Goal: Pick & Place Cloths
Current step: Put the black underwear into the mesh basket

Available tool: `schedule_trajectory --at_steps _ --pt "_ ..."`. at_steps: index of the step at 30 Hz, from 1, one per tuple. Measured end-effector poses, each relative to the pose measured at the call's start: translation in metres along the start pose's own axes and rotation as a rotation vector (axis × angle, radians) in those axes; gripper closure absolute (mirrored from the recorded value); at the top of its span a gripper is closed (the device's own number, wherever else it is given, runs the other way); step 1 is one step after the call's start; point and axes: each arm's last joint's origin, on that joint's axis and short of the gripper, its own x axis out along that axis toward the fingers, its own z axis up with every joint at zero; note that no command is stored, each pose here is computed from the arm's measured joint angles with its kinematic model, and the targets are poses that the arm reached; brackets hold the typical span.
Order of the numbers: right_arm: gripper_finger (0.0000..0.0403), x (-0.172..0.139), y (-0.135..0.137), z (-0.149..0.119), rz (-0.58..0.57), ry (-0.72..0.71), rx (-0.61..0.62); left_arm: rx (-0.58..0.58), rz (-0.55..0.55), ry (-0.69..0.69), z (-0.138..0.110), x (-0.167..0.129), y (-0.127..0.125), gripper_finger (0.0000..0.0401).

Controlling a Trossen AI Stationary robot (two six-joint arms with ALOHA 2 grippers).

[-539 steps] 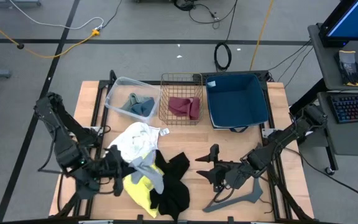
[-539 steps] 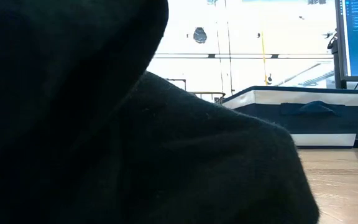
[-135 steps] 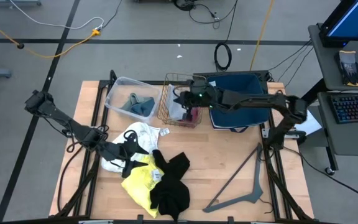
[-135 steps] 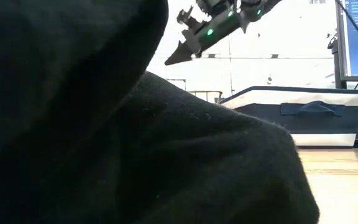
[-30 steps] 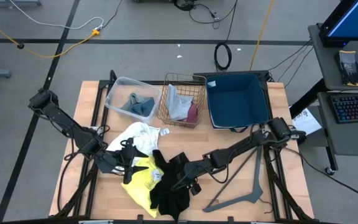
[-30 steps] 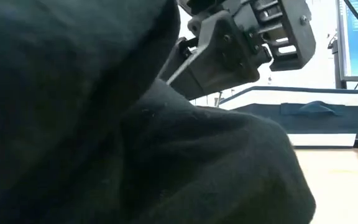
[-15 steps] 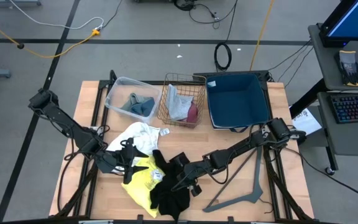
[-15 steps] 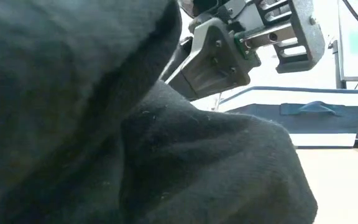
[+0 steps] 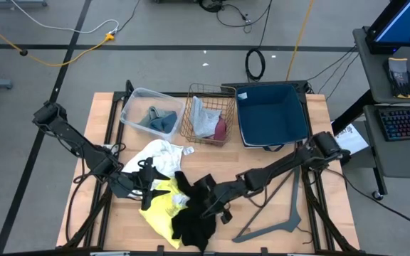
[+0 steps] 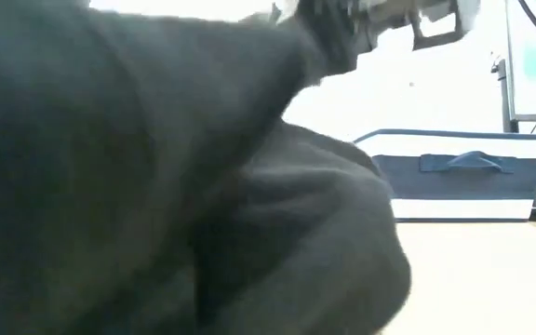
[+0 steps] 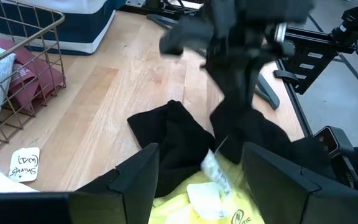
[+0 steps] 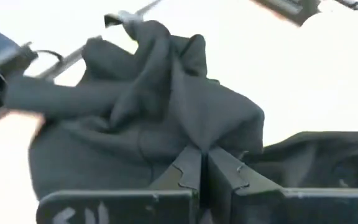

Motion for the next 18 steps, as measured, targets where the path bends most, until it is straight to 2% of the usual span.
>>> schedule_trajectory --at_steps 10,15,18 --pt "0.0402 -0.081 -0.015 0.058 -0.068 -0.225 -0.059 -0.008 -0.011 -0.018 0.002 0.0 -0.001 0.0167" --pt "0.0402 -0.123 -0.021 0.079 -0.113 -0.337 -0.113 0.006 -0.015 -0.025 0.003 0.0 -0.002 0.0167" --pt "0.0402 -0.146 -0.024 0.088 -0.184 -0.378 -0.153 0.014 -0.029 -0.049 0.005 0.0 -0.003 0.0167"
